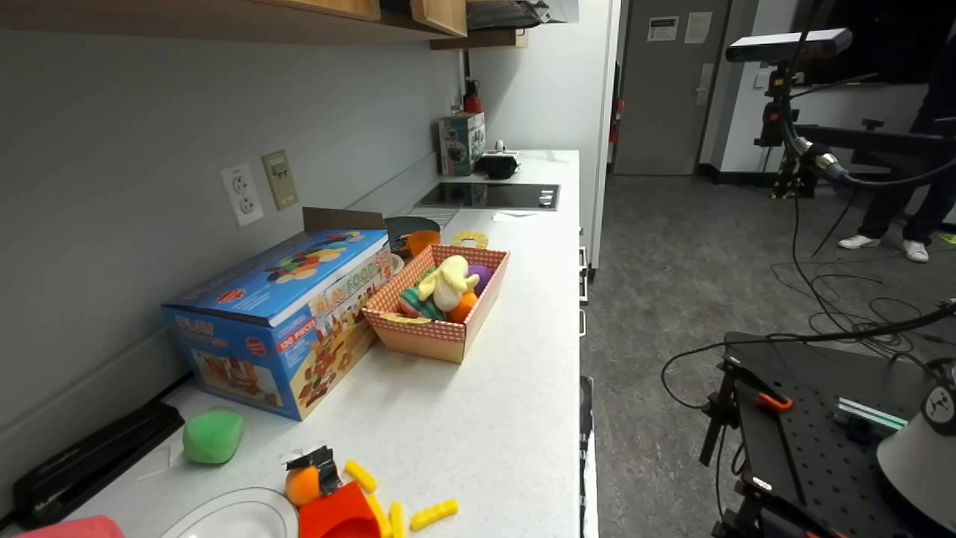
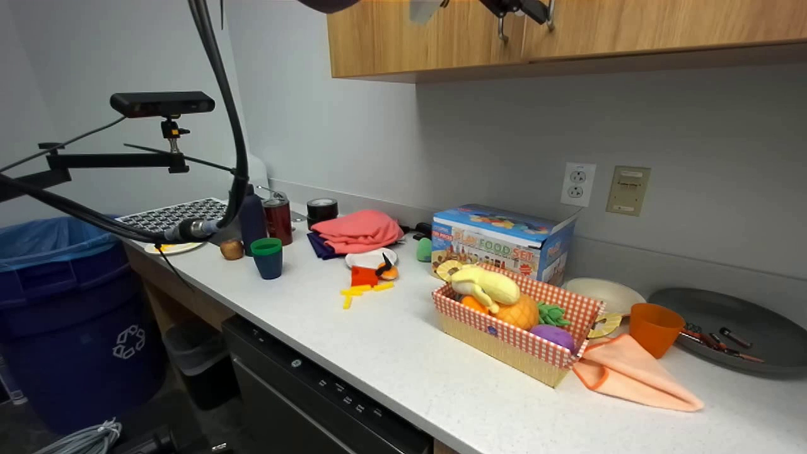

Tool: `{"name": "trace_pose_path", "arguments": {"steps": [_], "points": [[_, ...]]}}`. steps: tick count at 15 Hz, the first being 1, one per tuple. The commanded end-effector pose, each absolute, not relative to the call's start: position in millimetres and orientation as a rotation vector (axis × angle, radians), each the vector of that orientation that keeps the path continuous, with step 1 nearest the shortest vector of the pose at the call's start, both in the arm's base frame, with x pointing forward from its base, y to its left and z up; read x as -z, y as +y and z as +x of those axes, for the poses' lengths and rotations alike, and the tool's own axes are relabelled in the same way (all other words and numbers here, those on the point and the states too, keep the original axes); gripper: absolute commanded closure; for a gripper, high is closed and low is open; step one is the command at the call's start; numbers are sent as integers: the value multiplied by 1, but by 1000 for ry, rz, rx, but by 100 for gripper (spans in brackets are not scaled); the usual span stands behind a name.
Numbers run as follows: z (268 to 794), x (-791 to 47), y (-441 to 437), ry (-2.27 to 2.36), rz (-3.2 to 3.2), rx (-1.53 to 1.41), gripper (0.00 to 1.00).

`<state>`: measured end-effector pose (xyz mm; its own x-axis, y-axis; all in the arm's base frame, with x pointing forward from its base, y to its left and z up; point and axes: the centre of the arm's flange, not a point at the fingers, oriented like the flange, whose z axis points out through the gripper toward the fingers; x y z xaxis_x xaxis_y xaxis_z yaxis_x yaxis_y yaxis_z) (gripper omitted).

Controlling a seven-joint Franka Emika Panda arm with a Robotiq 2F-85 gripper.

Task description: Open the right upper cabinet door.

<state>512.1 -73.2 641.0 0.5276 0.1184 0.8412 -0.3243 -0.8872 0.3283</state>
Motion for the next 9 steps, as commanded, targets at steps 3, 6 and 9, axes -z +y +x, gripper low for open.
{"name": "trace_pose_path", "arguments": {"steps": [3,6,9], "points": [[482,-622,-145,-152,2179,-1228,0],[478,-619,-144,-77,2137,-1239,0],[481,-615,-142,-25,2128,-1224,0]]}}
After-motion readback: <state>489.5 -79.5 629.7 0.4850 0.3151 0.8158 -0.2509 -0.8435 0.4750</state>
